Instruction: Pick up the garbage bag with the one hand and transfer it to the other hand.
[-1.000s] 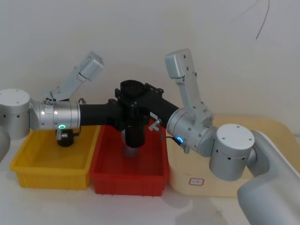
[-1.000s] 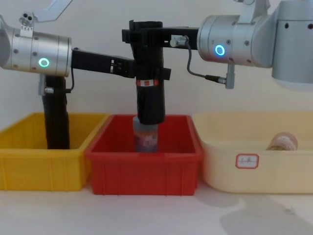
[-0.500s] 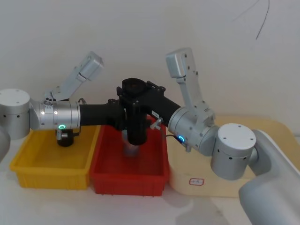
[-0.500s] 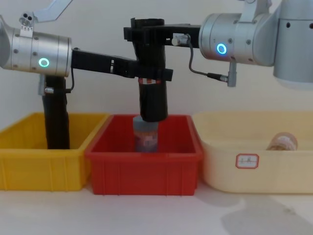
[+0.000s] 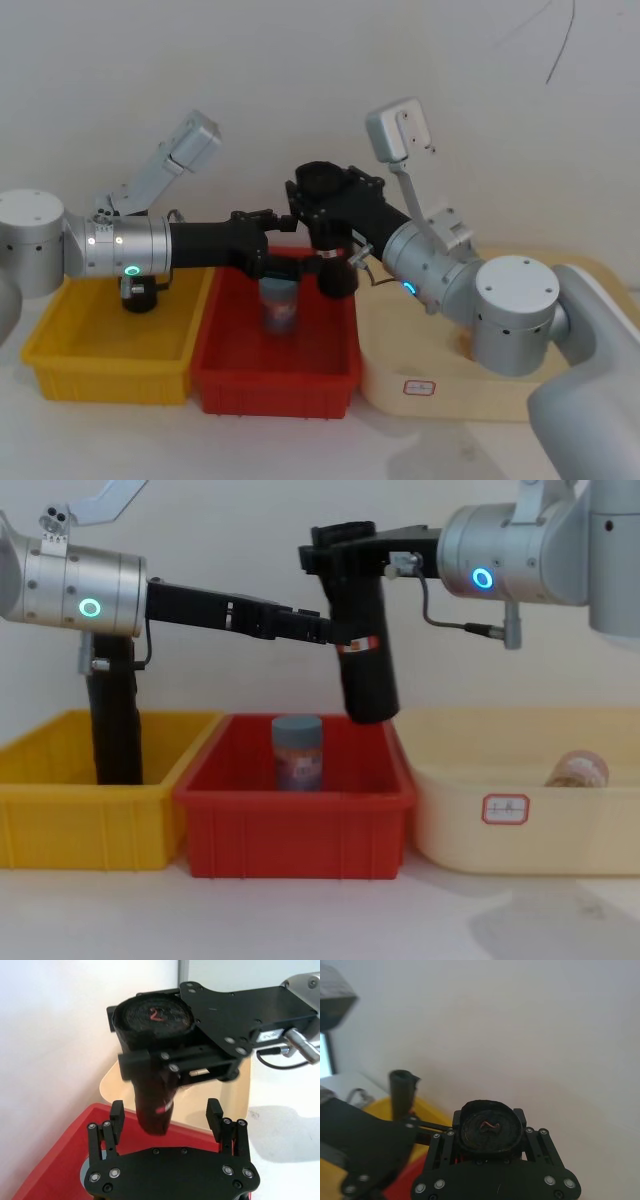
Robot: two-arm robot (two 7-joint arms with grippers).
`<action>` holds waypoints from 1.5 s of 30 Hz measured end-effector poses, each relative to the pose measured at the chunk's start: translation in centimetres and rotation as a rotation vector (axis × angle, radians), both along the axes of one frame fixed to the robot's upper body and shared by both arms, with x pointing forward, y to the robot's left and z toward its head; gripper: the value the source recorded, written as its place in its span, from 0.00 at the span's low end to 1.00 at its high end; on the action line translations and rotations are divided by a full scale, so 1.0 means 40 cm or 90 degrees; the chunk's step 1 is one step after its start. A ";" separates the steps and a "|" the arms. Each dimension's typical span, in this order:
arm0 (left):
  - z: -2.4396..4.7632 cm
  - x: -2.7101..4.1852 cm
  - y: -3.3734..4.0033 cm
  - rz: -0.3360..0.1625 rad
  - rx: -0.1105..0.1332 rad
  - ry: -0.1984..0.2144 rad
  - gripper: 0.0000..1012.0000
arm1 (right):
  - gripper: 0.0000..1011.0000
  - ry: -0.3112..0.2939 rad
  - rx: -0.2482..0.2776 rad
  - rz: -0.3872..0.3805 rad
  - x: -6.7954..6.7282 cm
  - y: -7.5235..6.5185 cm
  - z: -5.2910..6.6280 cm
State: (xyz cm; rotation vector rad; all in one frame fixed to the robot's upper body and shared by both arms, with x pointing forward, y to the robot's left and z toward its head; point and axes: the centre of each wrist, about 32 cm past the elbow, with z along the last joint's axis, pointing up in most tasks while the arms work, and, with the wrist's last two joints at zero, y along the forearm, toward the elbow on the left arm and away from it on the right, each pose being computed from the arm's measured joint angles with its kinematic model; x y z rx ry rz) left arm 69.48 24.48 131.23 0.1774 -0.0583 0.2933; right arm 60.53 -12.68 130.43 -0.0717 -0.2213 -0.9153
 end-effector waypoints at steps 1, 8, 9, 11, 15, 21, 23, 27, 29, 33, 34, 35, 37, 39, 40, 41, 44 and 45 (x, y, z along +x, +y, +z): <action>0.000 0.000 0.000 0.000 0.000 0.000 0.99 | 0.57 -0.001 -0.004 -0.006 0.000 -0.002 0.001; 0.000 0.000 0.000 0.000 0.000 0.000 0.99 | 0.57 -0.011 -0.041 -0.073 0.000 -0.024 0.012; 0.000 0.000 0.000 0.000 0.000 0.000 0.99 | 0.57 -0.011 -0.041 -0.073 0.000 -0.024 0.012; 0.000 0.000 0.000 0.000 0.000 0.000 0.99 | 0.57 -0.012 -0.049 -0.093 -0.001 -0.032 0.014; 0.000 0.000 0.000 0.000 0.000 0.000 0.99 | 0.57 -0.015 -0.063 -0.139 -0.004 -0.052 0.019; 0.000 0.000 0.000 0.000 0.000 0.000 0.99 | 0.57 -0.016 -0.073 -0.192 -0.007 -0.079 0.026; 0.000 0.000 0.000 0.000 0.000 0.000 0.99 | 0.57 -0.016 -0.076 -0.215 -0.008 -0.093 0.028; 0.000 0.000 0.000 0.000 0.000 0.000 0.99 | 0.67 -0.017 -0.080 -0.252 -0.010 -0.117 0.034; 0.000 0.000 0.000 0.000 0.000 0.000 0.99 | 0.73 -0.017 -0.081 -0.257 -0.011 -0.120 0.035; 0.000 0.000 0.000 0.000 0.000 0.000 0.99 | 0.86 -0.017 -0.085 -0.281 -0.012 -0.135 0.039; 0.000 0.000 0.000 0.000 0.000 0.000 0.99 | 0.87 -0.017 -0.085 -0.284 -0.013 -0.137 0.039; 0.000 0.000 0.000 0.000 0.000 0.000 0.99 | 0.91 -0.017 -0.086 -0.290 -0.013 -0.141 0.040; 0.000 0.000 0.000 0.000 0.000 0.000 0.99 | 0.95 -0.017 -0.086 -0.294 -0.013 -0.144 0.041; 0.000 0.000 0.000 0.000 0.000 0.000 0.99 | 0.99 -0.017 -0.087 -0.301 -0.014 -0.148 0.042; 0.000 0.000 0.000 0.000 0.000 0.000 0.99 | 0.99 -0.017 -0.088 -0.303 -0.014 -0.150 0.042; 0.000 0.000 0.000 0.000 0.000 0.000 0.99 | 0.99 -0.017 -0.088 -0.307 -0.014 -0.152 0.043; 0.000 0.000 0.000 0.000 0.000 0.000 0.99 | 0.99 -0.017 -0.089 -0.312 -0.015 -0.155 0.043; 0.000 0.000 0.000 0.000 0.000 0.000 0.99 | 0.99 -0.017 -0.089 -0.314 -0.015 -0.157 0.044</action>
